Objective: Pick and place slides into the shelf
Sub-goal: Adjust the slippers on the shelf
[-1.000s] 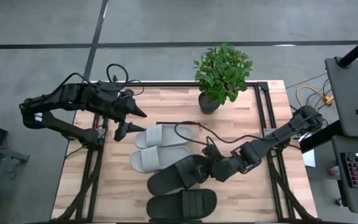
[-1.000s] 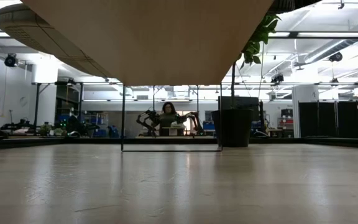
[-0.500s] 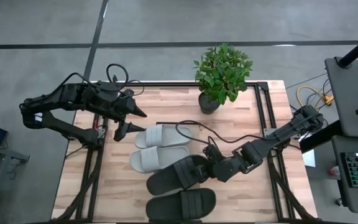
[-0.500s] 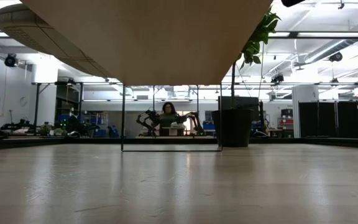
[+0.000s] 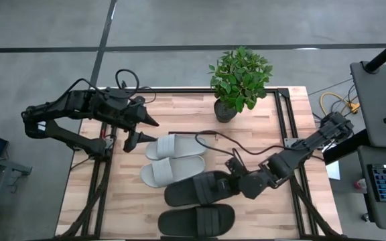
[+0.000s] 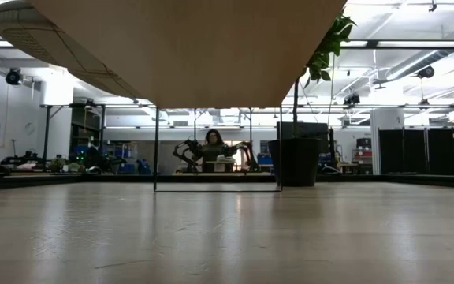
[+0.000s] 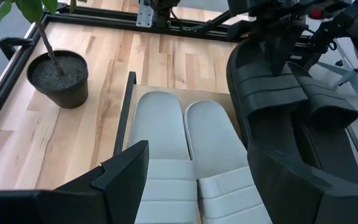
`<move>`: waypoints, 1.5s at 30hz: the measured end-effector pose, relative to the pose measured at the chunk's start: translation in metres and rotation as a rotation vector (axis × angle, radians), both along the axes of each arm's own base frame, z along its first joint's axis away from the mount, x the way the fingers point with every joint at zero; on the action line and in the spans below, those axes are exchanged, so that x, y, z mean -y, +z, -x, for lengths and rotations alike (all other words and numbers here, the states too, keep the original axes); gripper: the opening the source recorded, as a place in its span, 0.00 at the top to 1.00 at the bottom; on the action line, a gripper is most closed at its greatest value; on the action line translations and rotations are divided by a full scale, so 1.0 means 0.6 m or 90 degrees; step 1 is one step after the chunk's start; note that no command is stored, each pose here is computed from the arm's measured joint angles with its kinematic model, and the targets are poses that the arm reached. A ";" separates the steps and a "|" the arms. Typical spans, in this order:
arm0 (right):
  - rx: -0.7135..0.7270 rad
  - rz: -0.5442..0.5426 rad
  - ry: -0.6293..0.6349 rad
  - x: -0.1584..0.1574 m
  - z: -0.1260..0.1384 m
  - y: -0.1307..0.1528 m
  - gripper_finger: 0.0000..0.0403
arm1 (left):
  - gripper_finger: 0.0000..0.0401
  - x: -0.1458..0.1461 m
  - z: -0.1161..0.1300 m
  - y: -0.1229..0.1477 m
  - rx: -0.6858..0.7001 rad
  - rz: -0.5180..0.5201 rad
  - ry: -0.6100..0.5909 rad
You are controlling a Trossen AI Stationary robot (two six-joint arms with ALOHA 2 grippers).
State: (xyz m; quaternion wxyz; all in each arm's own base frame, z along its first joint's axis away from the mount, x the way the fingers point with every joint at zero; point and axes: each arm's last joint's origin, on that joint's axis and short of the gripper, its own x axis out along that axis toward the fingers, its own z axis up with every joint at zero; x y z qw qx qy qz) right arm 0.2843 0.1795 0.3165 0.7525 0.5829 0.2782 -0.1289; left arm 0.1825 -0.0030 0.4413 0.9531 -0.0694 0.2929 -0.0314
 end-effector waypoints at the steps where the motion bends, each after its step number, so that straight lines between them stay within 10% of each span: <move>1: 0.002 -0.002 0.002 -0.001 0.002 0.002 0.98 | 0.36 0.000 0.000 0.001 0.003 0.000 0.000; 45: -0.084 0.032 0.066 0.025 -0.030 -0.036 0.97 | 0.36 0.000 -0.005 0.008 0.037 -0.001 0.002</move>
